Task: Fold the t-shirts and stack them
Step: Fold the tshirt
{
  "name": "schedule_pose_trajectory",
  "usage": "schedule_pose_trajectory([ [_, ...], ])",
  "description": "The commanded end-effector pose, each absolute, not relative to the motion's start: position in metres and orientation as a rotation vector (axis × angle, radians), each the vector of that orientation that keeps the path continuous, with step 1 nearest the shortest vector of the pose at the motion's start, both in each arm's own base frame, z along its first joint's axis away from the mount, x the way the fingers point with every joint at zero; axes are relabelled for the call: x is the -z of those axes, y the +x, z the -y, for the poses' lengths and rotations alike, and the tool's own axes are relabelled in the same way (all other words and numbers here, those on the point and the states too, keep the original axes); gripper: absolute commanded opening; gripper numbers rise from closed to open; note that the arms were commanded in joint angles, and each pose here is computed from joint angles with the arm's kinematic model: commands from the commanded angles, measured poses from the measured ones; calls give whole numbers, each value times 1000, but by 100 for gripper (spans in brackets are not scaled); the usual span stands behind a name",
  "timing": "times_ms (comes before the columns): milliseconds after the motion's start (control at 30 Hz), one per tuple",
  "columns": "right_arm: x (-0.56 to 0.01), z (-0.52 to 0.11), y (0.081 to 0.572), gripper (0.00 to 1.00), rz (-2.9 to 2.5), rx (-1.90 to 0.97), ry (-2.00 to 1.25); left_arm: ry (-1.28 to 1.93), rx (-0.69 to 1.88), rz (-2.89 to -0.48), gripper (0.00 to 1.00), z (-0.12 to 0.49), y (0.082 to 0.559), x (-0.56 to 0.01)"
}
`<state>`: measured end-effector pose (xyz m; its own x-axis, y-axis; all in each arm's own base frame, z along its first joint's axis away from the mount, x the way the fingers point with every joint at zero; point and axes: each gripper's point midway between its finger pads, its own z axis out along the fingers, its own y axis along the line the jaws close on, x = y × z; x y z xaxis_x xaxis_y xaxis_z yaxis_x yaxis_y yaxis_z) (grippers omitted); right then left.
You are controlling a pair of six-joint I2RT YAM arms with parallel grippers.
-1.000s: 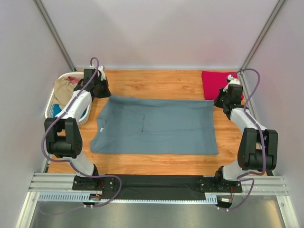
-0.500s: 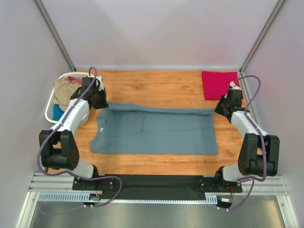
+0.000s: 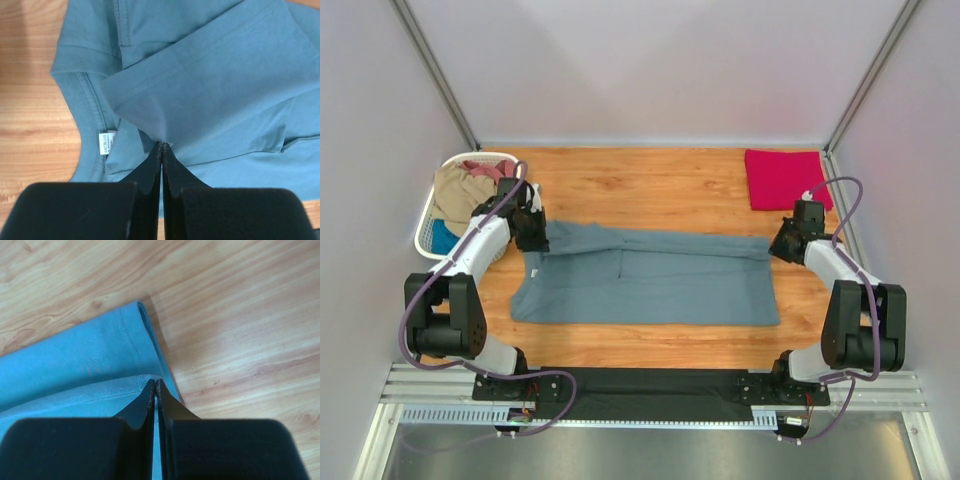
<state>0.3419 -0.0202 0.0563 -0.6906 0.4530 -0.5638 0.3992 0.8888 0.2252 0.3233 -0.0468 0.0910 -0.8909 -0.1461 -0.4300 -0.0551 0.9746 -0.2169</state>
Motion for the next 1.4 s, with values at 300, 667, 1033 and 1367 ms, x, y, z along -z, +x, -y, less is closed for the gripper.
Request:
schedule_pose_trajectory([
  [300,-59,38,312,21,-2413,36,770,-160,147,-2727,7,35,302,-95],
  [667,-117,-15,336,26,-2345,-262,614,-26,417,-2544,28,89,320,-165],
  [1033,-55,-43,333,21,-2523,-284,586,-255,473,-2719,31,107,319,-104],
  [1367,-24,-18,318,17,-2605,-73,619,-454,-37,-2890,29,47,282,-54],
])
